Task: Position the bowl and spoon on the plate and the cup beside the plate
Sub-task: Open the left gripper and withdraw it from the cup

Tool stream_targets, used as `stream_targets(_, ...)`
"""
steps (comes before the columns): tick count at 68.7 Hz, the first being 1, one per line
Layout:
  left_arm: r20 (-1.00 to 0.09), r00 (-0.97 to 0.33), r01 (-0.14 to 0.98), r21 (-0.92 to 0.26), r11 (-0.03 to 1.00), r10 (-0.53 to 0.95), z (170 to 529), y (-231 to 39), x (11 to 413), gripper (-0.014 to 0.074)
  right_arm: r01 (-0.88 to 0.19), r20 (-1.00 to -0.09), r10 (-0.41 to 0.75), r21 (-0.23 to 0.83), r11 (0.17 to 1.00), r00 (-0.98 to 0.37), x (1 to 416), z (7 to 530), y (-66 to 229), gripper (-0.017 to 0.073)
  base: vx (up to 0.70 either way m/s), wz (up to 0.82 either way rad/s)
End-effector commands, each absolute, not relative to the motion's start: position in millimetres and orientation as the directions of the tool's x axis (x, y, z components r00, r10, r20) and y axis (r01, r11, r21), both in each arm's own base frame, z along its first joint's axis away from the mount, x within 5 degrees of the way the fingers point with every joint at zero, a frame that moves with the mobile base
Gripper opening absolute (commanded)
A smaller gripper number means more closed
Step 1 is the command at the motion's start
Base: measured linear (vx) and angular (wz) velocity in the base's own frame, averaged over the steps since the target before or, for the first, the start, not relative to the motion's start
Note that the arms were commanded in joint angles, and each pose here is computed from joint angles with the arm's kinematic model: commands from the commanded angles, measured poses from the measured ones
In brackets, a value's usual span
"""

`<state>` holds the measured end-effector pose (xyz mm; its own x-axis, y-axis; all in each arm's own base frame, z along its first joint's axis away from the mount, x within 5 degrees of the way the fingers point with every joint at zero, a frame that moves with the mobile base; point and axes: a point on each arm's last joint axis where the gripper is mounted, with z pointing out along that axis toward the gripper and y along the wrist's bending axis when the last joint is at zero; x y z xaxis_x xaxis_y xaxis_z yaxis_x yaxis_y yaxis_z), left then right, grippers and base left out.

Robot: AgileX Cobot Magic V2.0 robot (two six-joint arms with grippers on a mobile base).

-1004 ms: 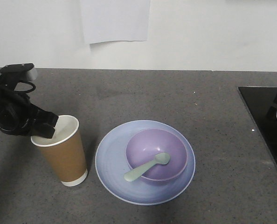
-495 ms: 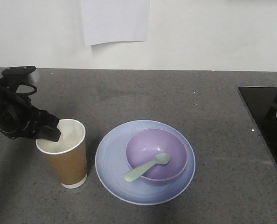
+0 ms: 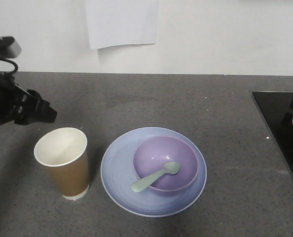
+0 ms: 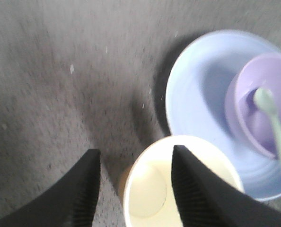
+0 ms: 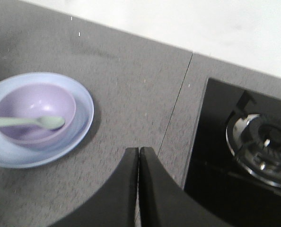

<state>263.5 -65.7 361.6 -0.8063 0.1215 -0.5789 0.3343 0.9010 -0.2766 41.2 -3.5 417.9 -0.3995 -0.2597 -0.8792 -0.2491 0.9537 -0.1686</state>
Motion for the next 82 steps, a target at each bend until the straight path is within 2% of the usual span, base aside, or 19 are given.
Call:
stream_targets(1,-0.724,-0.686,0.373,-0.262,0.890,0.075,408.5,-65.9,247.4,0.0344,-0.221,-0.936,-0.255,-0.203,0.954,-0.244,47.3,436.4,-2.7,-0.0005,0.00,0.00)
stream_targets(13,-0.829,-0.553,0.388,-0.170,0.906,0.081,443.1,-57.5,216.9,0.0302,-0.113,-0.959,-0.224,-0.206,0.972,-0.173,66.0,443.1,-3.5,-0.0005,0.00,0.00)
stream_targets(21,-0.878,-0.469,0.353,-0.087,0.931,0.095,456.4,-48.1,196.4,0.0195,-0.056,-0.949,-0.244,-0.238,0.970,-0.199,87.5,421.8,-0.2,-0.0005,0.00,0.00)
stream_targets(26,-0.907,-0.408,0.317,-0.038,0.948,0.100,461.0,-41.2,181.5,0.0107,-0.055,-0.949,-0.225,-0.218,0.974,-0.219,97.2,399.4,4.1,-0.0005,0.00,0.00)
stream_targets(34,-0.924,-0.369,0.266,0.000,0.964,0.101,447.3,-33.0,162.6,-0.0010,-0.075,-0.940,-0.213,-0.200,0.977,-0.266,109.8,352.1,11.4,-0.0005,0.00,0.00)
stream_targets(47,-0.937,-0.341,0.228,0.001,0.974,0.081,390.0,-26.0,133.3,-0.0007,-0.077,-0.923,-0.220,-0.206,0.976,-0.317,116.1,292.4,13.7,-0.0005,0.00,0.00)
stream_targets(57,-0.945,-0.322,0.213,-0.018,0.977,0.053,351.1,-23.5,119.2,-0.0007,-0.043,-0.917,-0.211,-0.209,0.977,-0.338,116.0,281.4,10.5,-0.0005,0.00,0.00)
stream_targets(72,-0.969,-0.245,0.210,-0.029,0.977,0.024,352.1,-21.8,106.5,-0.0007,-0.042,-0.917,-0.211,-0.209,0.977,-0.338,116.0,281.4,10.4,-0.0005,0.00,0.00)
stream_targets(82,-0.963,-0.267,0.213,-0.032,0.977,0.027,350.1,-22.1,106.3,-0.0007,-0.041,-0.917,-0.211,-0.209,0.977,-0.339,116.0,281.3,10.3,-0.0005,0.00,0.00)
